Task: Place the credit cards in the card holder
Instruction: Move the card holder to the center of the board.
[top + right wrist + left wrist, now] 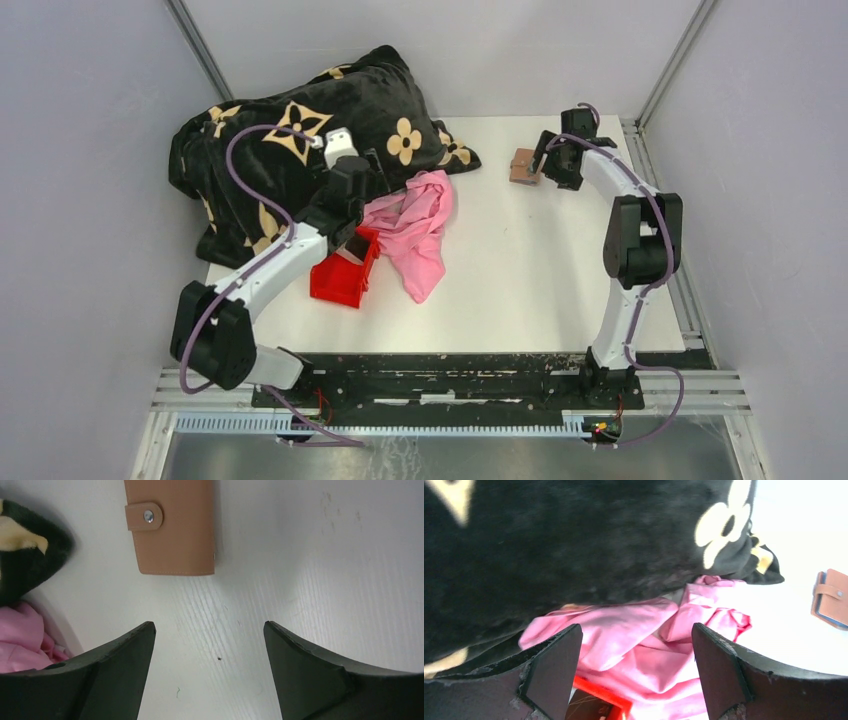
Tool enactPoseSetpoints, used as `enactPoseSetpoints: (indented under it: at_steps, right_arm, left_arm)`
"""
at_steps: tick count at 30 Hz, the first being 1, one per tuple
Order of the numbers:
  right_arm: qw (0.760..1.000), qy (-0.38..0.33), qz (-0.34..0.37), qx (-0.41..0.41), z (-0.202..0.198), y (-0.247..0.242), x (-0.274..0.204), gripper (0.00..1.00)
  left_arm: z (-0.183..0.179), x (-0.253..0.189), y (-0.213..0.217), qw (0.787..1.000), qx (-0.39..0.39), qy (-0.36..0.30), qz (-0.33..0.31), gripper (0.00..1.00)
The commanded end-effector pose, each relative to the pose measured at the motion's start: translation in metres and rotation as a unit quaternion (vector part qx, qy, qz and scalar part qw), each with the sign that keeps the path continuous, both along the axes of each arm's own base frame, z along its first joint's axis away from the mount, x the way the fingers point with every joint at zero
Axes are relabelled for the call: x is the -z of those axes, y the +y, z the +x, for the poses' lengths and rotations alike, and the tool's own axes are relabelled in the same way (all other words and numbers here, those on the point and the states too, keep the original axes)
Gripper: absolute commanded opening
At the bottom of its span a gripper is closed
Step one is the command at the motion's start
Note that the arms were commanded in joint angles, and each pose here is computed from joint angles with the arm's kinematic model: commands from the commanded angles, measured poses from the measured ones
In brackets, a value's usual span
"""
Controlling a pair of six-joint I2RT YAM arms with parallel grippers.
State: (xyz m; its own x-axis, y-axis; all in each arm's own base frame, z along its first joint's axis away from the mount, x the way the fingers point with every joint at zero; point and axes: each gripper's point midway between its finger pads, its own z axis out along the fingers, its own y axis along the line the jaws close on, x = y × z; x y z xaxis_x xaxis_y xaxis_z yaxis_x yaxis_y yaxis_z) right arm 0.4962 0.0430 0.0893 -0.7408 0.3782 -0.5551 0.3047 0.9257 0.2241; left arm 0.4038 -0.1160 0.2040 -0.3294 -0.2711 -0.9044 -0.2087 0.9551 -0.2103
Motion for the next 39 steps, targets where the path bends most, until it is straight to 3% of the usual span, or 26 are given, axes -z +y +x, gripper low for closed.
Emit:
enactPoseSetpoints:
  at_steps: [1, 14, 22, 34, 39]
  right_arm:
    - [0.998, -0.048, 0.044, 0.008, 0.039, -0.001, -0.014, 0.86]
    - [0.996, -0.032, 0.081, -0.002, 0.077, 0.007, 0.036, 0.85]
    - [0.996, 0.012, 0.084, 0.007, 0.071, 0.007, 0.066, 0.79]
    - [0.993, 0.071, 0.097, 0.000, 0.040, 0.020, 0.092, 0.45]
    - [0.991, 0.052, 0.119, -0.021, 0.032, 0.029, 0.076, 0.21]
  left_arm:
    - [0.020, -0.026, -0.031, 0.998, 0.050, -0.024, 0.026, 0.87]
    - [0.051, -0.031, -0.101, 0.992, 0.118, -0.037, 0.033, 0.83]
    - [0.059, -0.023, -0.119, 0.990, 0.133, -0.033, 0.041, 0.82]
    - [0.057, -0.009, -0.128, 0.989, 0.144, -0.022, 0.030, 0.83]
    - [0.051, -0.006, -0.136, 0.986, 0.164, -0.016, 0.023, 0.85]
